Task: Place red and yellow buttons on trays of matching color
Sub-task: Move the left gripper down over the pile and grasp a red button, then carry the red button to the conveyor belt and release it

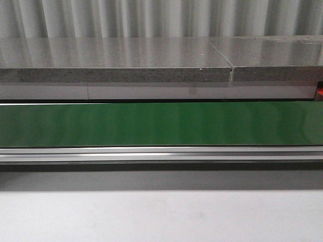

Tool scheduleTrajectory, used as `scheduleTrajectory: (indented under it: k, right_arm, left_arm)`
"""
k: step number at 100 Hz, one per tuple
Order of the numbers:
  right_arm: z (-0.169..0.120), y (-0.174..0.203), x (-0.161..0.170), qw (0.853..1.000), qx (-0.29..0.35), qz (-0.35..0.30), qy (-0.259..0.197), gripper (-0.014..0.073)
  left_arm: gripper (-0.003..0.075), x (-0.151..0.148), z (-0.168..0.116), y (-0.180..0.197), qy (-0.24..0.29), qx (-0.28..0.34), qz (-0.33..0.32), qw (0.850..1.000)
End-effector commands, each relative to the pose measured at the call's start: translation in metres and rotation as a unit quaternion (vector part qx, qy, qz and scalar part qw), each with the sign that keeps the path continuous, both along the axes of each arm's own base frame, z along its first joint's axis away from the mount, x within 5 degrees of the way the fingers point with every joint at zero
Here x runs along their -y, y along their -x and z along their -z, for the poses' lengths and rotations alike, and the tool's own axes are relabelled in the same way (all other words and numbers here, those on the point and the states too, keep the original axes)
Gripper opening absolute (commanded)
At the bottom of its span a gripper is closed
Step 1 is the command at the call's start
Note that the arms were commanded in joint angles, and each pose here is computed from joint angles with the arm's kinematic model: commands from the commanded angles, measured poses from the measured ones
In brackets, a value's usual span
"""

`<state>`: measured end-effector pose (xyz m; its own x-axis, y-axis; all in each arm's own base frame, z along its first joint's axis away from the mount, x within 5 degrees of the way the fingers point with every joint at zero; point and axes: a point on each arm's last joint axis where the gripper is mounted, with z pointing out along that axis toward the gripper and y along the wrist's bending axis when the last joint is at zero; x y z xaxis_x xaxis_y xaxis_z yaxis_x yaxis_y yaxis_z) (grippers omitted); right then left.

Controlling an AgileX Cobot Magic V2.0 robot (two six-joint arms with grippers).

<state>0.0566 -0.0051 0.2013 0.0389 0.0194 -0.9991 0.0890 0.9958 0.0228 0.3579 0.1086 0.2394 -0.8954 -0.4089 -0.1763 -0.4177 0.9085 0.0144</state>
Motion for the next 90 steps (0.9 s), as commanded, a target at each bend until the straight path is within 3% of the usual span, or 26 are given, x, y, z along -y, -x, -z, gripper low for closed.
scheduleTrajectory:
  k: [1, 90]
  right_arm:
    - [-0.014, 0.003, 0.000, 0.998, 0.055, 0.001, 0.011, -0.0066]
    - [-0.014, 0.003, 0.000, 0.998, 0.055, 0.001, 0.011, -0.0066]
  left_arm:
    - [0.0419, -0.001, -0.023, 0.000, -0.015, 0.040, -0.005, 0.999]
    - [0.0419, -0.013, 0.007, -0.018, 0.006, 0.059, -0.025, 0.998]
